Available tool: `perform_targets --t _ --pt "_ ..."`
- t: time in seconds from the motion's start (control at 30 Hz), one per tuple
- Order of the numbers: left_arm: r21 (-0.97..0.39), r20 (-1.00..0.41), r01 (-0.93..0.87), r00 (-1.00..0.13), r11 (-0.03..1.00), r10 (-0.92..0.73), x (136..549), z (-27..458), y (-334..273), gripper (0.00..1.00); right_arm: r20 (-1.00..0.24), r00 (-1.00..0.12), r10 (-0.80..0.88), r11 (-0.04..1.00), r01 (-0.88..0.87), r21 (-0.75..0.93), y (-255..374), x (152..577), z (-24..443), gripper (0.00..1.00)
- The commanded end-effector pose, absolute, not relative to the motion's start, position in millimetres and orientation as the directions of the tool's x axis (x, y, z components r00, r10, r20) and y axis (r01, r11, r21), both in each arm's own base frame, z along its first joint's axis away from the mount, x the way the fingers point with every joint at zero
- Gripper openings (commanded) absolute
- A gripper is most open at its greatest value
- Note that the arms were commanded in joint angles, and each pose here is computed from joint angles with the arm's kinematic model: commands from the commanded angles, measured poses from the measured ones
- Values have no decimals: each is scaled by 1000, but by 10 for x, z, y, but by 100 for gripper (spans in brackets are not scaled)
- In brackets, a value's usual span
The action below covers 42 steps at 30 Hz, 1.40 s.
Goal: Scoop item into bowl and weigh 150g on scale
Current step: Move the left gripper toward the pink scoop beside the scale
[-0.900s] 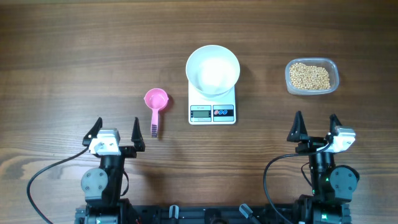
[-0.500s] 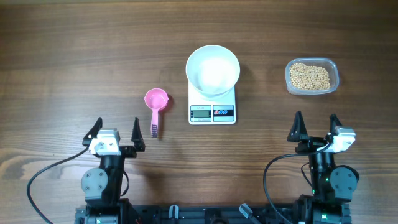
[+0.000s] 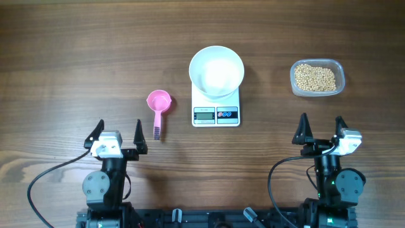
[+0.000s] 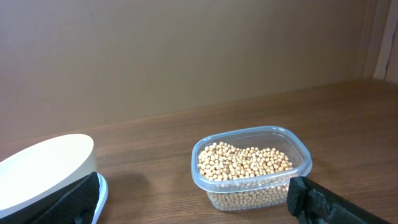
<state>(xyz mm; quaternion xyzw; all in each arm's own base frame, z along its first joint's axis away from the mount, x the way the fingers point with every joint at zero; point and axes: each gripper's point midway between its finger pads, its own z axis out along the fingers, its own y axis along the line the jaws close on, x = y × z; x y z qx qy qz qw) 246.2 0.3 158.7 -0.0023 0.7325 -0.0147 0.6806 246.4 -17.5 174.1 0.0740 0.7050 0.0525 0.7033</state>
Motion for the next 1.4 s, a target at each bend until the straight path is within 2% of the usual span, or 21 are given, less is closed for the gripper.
perform_targets --t 0.0,1.0,1.17,1.27,1.37 --pt "-8 -997 9 -73 1000 -7 2460 1571 13 100 -983 13 184 982 43 184 -201 2458 1761 100" --pt "-4 -998 19 -58 1000 -3 2462 1605 -2 100 -983 13 184 982 43 184 -201 2458 1761 100" --pt "-7 -1000 172 -28 985 -2 2440 1682 -266 100 -983 13 183 982 43 184 -201 2458 1761 100" --pt "7 -1000 309 23 951 0 2382 1804 -500 100 -983 13 183 982 43 184 -201 2458 1761 100" --pt "99 -975 402 222 910 8 2256 2256 -682 100 -983 13 184 982 43 184 -201 2458 1761 100"
